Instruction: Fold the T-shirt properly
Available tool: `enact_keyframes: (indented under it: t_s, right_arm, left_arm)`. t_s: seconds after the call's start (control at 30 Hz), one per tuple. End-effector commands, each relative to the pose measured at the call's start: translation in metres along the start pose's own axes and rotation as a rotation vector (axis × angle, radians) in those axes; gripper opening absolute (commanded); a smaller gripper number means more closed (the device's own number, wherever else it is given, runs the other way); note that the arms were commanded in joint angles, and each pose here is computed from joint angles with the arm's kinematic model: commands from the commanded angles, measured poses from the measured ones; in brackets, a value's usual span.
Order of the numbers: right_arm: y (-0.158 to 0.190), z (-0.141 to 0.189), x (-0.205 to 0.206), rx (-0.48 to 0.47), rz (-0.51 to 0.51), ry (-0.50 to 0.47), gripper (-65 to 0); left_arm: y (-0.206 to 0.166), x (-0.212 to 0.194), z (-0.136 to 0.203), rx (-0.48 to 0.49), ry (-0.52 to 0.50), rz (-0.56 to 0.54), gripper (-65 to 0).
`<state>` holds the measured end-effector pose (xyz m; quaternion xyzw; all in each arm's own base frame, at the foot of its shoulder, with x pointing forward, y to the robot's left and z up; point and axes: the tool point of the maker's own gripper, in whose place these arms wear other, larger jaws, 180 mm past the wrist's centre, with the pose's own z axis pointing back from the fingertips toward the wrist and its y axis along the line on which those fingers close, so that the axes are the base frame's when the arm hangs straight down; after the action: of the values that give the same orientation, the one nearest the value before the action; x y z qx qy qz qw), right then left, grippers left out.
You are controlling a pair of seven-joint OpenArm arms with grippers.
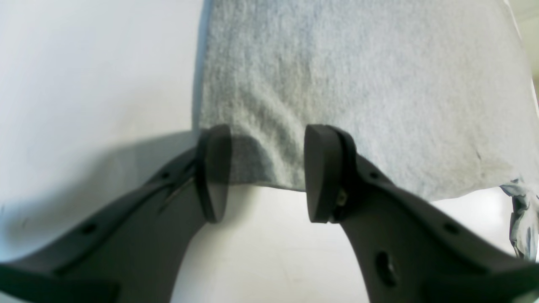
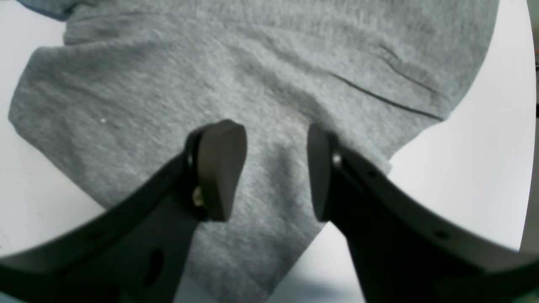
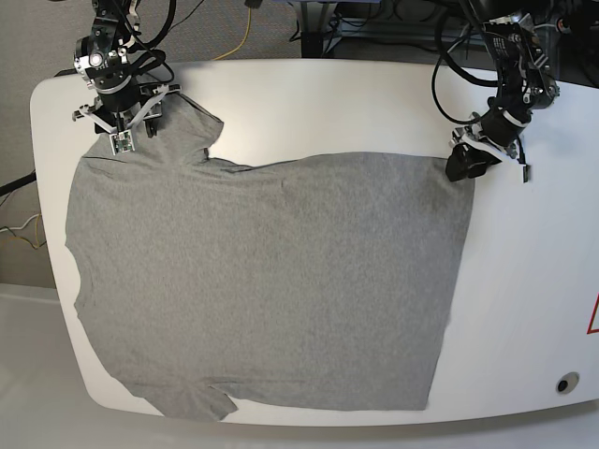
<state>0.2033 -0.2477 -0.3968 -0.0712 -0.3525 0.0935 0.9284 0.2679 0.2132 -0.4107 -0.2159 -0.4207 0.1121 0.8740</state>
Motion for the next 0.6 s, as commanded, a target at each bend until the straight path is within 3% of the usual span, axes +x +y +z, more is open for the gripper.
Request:
enact_keyframes:
  t_s: [0.0,0.57]
  right_arm:
    - [-0.0052,0.0032,0.0118,-0.009,0.012,-0.041,-37.8]
    - [-0.0044,0.0024,0.011,-0.004,0.01,-0.037,-37.7]
  left_arm:
    - [-0.0011,0.0032,0.0006,-0.006,-0.004,-0.009,-37.9]
    - [0.003,0.0004,-0.0003,0.017,0.015,0.01,-38.0]
